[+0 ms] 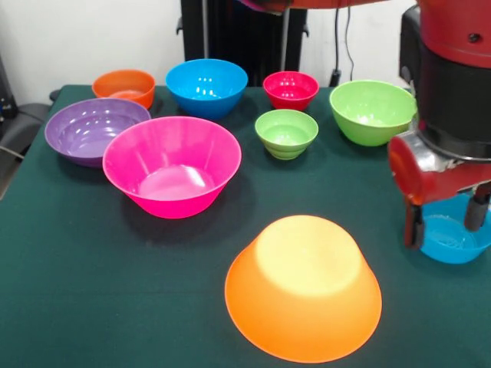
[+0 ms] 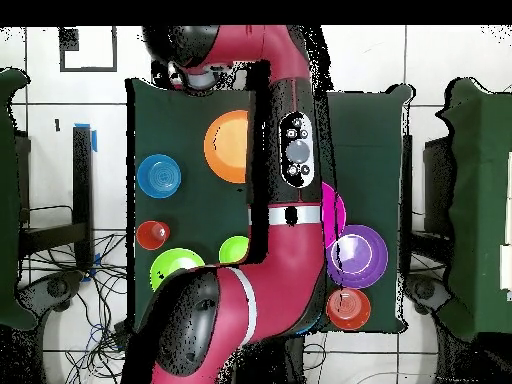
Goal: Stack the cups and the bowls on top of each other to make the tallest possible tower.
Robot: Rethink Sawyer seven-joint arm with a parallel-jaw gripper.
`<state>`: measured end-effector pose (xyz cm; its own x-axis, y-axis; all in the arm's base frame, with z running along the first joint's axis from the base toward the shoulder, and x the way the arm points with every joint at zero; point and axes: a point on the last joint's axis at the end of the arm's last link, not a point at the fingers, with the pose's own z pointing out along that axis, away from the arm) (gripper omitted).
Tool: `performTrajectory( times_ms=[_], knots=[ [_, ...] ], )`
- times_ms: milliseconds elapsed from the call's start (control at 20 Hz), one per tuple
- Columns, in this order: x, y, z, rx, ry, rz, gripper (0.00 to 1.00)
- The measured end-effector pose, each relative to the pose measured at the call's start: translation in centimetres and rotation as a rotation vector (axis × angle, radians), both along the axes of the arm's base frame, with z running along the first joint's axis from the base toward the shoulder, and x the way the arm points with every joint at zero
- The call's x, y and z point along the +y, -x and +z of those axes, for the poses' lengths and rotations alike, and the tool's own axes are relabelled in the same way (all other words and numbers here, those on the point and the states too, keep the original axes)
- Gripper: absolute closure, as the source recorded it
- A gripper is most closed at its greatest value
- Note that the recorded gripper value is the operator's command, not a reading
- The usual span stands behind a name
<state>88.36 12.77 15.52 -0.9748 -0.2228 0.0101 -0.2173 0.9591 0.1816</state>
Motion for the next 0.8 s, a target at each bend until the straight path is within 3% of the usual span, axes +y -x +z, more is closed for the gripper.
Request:
performTrajectory(
  times_ms=[300,450,800],
  knots=[
    [1.7,0.6,1.1,0.022,-0.072,0.018,0.00],
    [2.1,0.9,1.0,0.034,-0.086,0.022,0.00],
    [1.2,1.6,-0.5,0.064,-0.054,0.020,0.00]
  ],
)
